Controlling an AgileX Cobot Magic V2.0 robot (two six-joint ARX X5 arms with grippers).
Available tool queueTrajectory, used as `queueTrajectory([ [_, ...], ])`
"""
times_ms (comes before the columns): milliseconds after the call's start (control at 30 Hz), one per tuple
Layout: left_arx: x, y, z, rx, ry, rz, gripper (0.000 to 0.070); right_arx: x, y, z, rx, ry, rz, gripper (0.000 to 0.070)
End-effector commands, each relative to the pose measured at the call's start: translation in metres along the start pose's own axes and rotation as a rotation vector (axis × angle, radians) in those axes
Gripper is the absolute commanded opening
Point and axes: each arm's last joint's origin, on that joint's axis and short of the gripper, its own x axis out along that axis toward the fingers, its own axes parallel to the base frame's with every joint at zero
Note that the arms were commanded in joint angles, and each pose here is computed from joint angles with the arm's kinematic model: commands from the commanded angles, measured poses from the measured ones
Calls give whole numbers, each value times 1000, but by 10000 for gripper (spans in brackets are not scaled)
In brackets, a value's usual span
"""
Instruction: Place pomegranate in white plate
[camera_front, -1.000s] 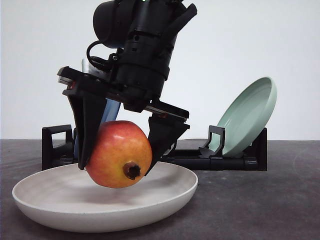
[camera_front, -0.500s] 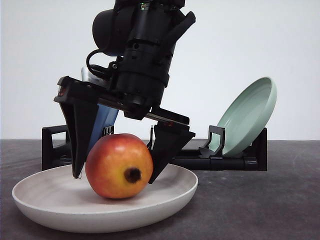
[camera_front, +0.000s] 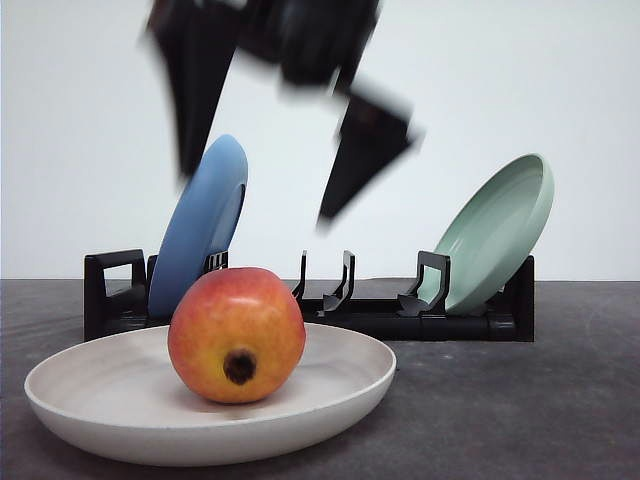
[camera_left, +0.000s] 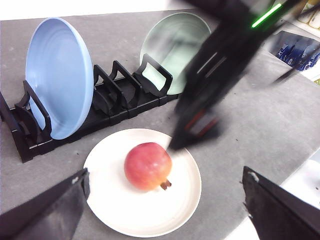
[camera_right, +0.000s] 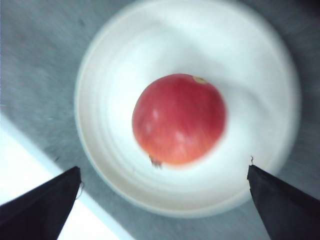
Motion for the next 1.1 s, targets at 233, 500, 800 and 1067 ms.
queueTrajectory([
  [233,-1,-2,2,10,-4,-17,585,-109,-13,-70,-11,-285,-124,700],
  [500,0,-2,2,10,-8,-12,585,-117,-44,-166,74,-608,-89,700],
  [800,0,-1,4,7,-29,9,586,-104,-63,-225,91,-794,-20,700],
  [1067,0,-1,4,21,-32,15,0,-107,-65,-229,99,-833,-40,46],
])
